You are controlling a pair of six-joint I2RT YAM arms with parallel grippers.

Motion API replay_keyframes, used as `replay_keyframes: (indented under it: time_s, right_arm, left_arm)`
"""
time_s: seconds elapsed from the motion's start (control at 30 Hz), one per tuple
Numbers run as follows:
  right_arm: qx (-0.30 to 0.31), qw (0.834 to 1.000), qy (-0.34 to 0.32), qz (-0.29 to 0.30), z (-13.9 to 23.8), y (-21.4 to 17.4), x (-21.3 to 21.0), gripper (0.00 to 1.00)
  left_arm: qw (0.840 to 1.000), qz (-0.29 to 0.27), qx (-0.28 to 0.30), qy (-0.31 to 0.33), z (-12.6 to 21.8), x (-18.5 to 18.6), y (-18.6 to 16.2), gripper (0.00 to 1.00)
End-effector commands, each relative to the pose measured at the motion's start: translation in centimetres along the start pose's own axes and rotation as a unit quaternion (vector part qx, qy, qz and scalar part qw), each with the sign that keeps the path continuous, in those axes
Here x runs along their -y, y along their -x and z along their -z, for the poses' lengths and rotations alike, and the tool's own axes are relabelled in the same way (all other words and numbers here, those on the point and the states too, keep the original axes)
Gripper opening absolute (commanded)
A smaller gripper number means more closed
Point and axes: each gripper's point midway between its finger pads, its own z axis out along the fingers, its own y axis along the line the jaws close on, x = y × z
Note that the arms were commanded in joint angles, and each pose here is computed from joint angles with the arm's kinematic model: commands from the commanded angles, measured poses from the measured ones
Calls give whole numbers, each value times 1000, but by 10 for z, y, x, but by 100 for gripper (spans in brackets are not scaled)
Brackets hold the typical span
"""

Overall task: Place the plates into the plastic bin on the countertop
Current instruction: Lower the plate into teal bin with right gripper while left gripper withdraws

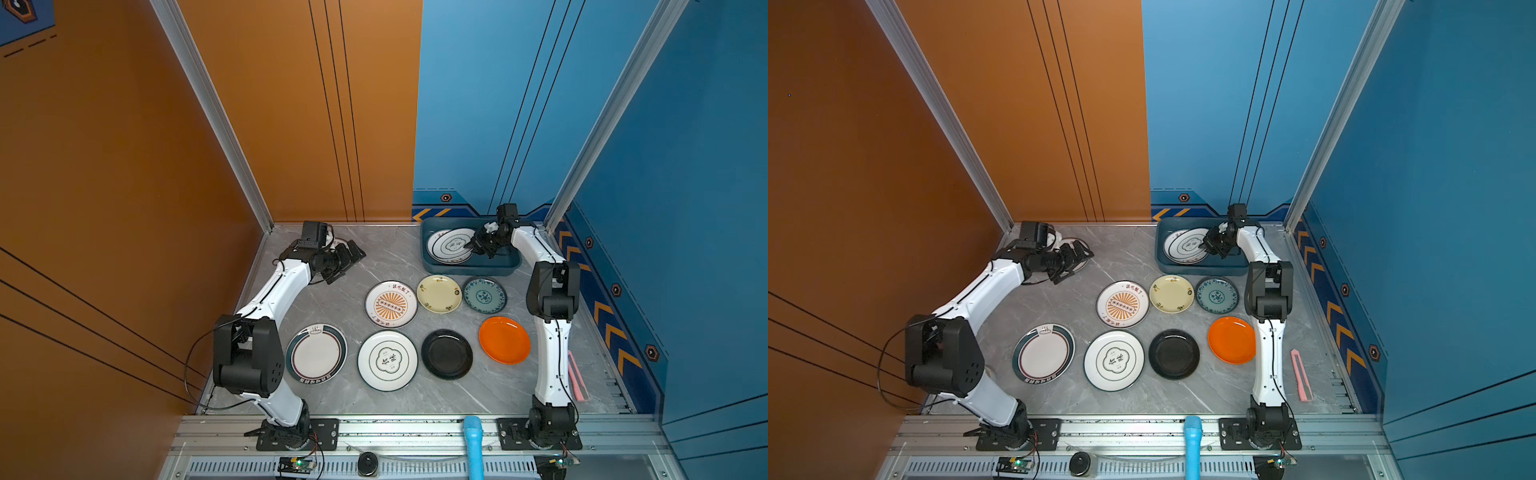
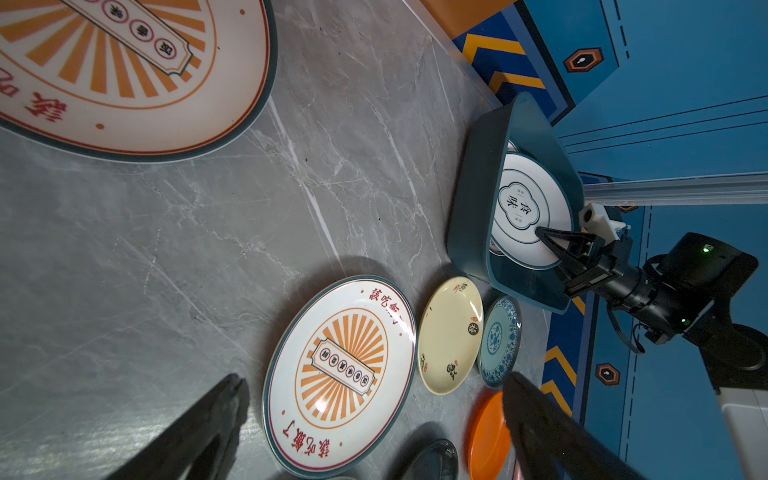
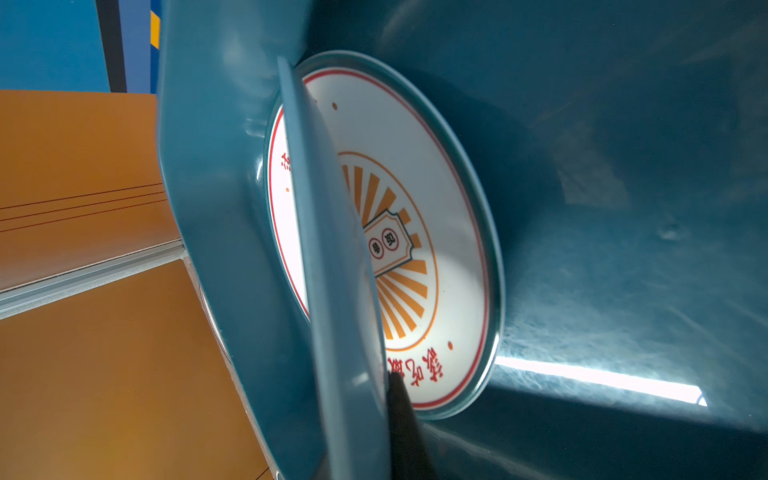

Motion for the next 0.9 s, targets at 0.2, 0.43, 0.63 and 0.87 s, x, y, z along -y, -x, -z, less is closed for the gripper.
replay_keyframes:
  time_s: [0.2, 0.43, 0.63, 0.87]
  right_arm:
    - [-15, 998, -59, -21, -14, -9, 19, 27]
    - [-14, 997, -71, -21, -14, -11, 21, 37]
    - [-7, 996, -84, -14, -5, -10, 19, 43]
    - [15, 995, -98, 1, 14, -3, 13, 46]
  left_arm:
    - [999, -12, -13, -29, 1, 15, 3, 99]
    - [999, -8, -13, -28, 3, 11, 3, 100]
    - [999, -7, -16, -27, 2, 9, 2, 99]
    - [999, -11, -17, -30, 1, 10, 3, 98]
